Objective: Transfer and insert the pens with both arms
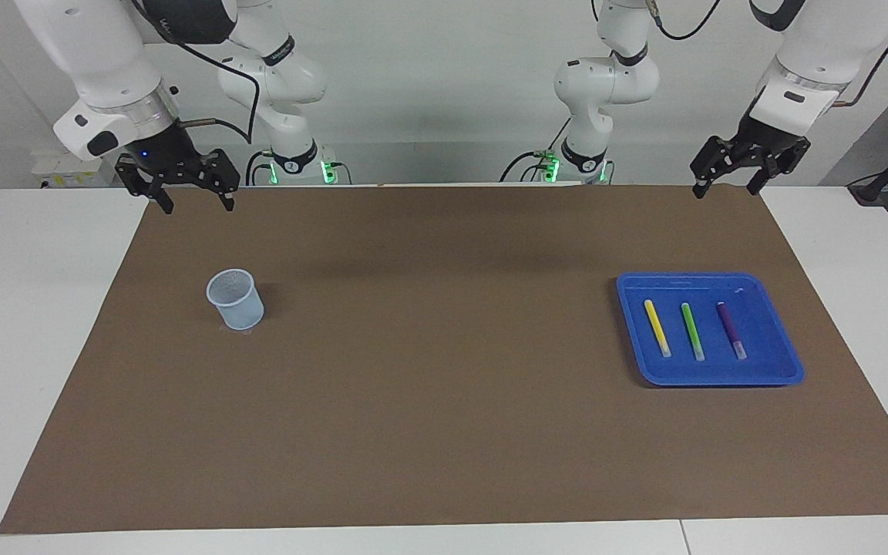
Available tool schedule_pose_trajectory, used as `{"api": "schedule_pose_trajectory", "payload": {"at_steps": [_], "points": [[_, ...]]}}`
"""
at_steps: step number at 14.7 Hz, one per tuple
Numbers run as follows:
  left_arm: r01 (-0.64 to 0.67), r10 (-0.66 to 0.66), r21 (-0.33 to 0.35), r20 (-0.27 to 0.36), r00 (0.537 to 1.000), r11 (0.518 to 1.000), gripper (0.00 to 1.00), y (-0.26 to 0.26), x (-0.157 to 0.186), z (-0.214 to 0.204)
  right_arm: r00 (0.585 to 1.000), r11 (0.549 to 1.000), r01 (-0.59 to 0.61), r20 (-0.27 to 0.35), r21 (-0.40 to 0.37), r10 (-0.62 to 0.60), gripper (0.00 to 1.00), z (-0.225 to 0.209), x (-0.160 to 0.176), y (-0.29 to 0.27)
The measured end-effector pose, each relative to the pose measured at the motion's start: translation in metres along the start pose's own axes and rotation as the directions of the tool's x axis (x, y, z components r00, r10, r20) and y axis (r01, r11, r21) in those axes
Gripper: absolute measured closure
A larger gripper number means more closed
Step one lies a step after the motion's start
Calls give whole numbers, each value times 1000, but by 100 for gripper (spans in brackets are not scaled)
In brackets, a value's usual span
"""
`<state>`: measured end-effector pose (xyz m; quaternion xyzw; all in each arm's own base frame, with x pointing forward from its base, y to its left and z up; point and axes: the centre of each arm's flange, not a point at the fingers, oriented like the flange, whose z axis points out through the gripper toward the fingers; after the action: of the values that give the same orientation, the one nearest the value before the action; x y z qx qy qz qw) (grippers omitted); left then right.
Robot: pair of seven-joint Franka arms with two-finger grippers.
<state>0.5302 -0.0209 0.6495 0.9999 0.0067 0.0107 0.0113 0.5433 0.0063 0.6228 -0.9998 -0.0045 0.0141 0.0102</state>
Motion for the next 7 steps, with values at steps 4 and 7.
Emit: {"api": "schedule_pose_trajectory", "payload": {"at_steps": [4, 7], "points": [[0, 1, -27, 3, 1000, 1000, 0, 3, 0, 0, 1000, 1000, 0, 0, 0, 0, 0, 0, 0, 0], [0, 0, -28, 4, 1000, 1000, 0, 3, 0, 1, 1000, 1000, 0, 0, 0, 0, 0, 0, 0, 0]]}}
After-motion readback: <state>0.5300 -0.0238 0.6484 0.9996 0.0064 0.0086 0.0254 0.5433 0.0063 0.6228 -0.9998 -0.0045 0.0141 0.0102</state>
